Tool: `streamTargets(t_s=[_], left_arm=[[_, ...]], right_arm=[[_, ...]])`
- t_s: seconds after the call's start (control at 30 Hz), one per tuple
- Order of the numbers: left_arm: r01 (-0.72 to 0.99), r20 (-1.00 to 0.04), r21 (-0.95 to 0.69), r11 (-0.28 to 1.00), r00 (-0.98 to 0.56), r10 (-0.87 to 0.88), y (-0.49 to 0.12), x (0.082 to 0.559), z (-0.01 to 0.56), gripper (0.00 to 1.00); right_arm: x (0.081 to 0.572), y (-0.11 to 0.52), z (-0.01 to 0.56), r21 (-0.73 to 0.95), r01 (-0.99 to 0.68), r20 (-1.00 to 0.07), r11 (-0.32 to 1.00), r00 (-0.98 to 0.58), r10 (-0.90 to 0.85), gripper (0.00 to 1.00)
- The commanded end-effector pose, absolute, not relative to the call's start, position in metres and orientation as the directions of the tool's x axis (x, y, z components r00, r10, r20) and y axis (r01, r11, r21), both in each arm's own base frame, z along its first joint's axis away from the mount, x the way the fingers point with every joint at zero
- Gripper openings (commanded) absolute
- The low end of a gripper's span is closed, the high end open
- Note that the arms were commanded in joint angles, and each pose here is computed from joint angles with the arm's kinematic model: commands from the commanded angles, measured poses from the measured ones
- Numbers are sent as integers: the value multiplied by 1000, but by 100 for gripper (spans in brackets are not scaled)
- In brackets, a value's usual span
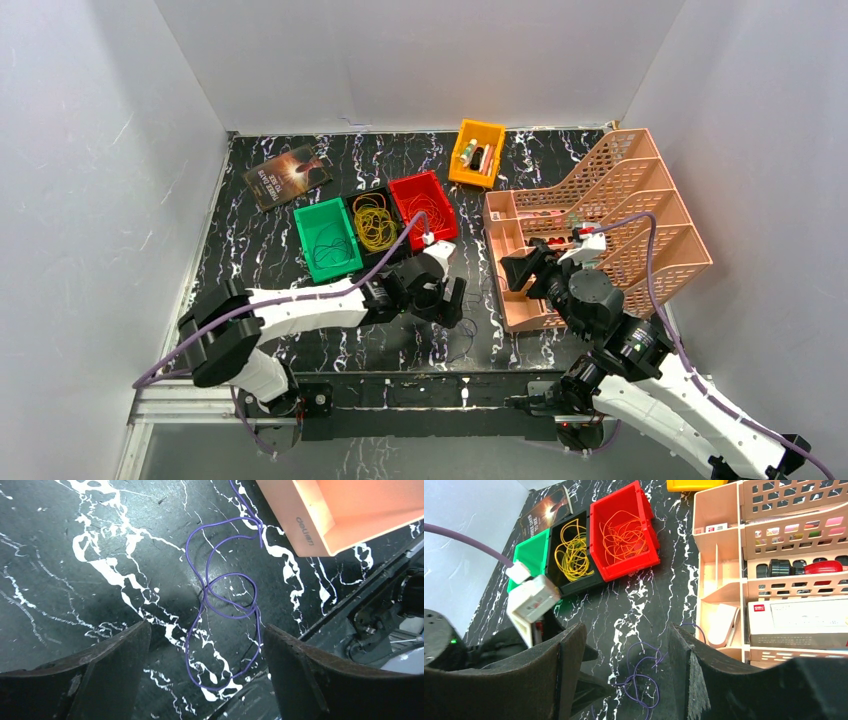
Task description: Untangle the cables
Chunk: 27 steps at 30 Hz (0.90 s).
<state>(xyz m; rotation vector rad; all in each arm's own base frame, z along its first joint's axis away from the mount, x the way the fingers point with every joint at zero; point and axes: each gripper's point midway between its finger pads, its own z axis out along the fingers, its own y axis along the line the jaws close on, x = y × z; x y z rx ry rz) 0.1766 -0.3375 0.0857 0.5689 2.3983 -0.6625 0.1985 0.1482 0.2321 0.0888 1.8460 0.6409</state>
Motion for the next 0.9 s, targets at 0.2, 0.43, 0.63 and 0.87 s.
streamTargets(t_s=[0.2,0.43,0.63,0.87], left_arm=[[483,-669,-348,803,-728,148,-362,199,76,67],[427,-677,-321,845,-728,110,-360,212,69,56],[407,-664,-312,858,-740,110,-362,214,59,46],[408,-668,-304,861,-736,113,-367,220,55,39]], right_arm=[[200,149,246,497,-252,-847,831,-349,401,69],[199,149,246,498,-255,-846,829,-351,400,69],[198,148,245,498,-254,-846,829,-353,399,69],[198,148,243,495,-254,-846,831,-356,396,69]])
